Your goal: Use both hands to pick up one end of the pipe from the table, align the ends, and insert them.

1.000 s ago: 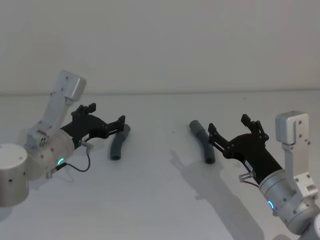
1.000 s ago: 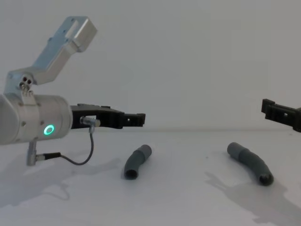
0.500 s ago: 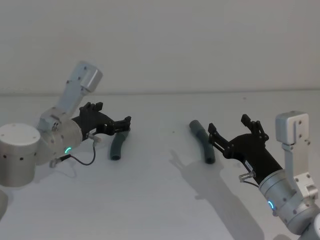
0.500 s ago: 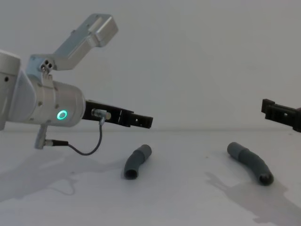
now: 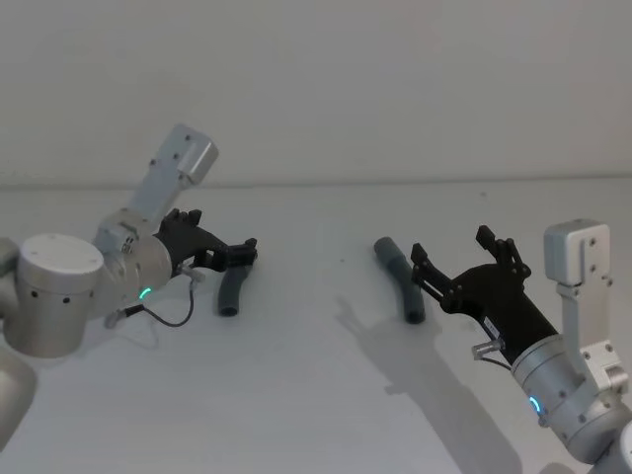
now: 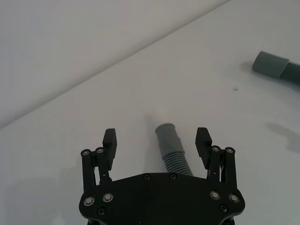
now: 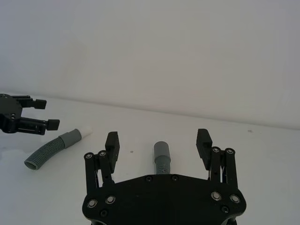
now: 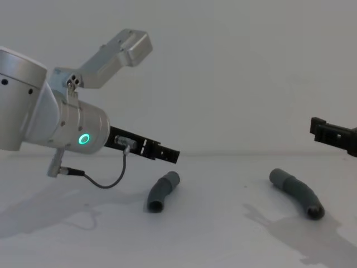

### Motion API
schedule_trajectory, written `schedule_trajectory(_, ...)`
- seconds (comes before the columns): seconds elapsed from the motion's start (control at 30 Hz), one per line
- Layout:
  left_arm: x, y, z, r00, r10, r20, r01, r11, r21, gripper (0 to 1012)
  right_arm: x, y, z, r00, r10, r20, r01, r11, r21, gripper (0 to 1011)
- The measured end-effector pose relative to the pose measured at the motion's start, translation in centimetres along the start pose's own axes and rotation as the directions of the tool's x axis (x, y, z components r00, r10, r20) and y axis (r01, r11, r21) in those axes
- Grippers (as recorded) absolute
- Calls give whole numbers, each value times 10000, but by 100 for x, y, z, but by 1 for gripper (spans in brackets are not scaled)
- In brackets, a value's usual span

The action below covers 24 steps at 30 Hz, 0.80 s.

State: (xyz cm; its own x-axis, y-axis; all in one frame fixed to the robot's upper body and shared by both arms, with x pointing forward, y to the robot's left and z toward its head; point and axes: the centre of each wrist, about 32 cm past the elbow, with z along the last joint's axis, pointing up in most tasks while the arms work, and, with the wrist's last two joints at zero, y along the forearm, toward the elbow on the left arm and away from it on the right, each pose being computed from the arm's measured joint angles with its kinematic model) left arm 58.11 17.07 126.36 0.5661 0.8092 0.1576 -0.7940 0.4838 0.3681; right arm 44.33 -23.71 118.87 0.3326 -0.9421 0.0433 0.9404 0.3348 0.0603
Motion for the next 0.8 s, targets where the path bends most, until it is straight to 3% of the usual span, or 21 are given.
schedule_trajectory(0.17, -16, -40, -9, 9996, 158, -220, -154, 9998, 159, 1001, 0, 0, 0, 10000, 0, 0, 0, 10000, 0, 1000)
schedule_trajectory(0.4, -38, -89, -45, 9965, 199, -816, -173, 9993, 323, 1001, 0, 0, 0, 10000, 1, 0, -1, 10000, 0, 1000)
schedule_trajectory(0.57, -55, -131, -80, 9914, 186, -1296, -129, 9989, 450, 1001, 0, 0, 0, 10000, 0, 0, 0, 10000, 0, 1000)
schedule_trajectory(0.8, -64, -182, -126, 9845, 149, -1749, -39, 9980, 630, 1001, 0, 0, 0, 10000, 0, 0, 0, 10000, 0, 1000)
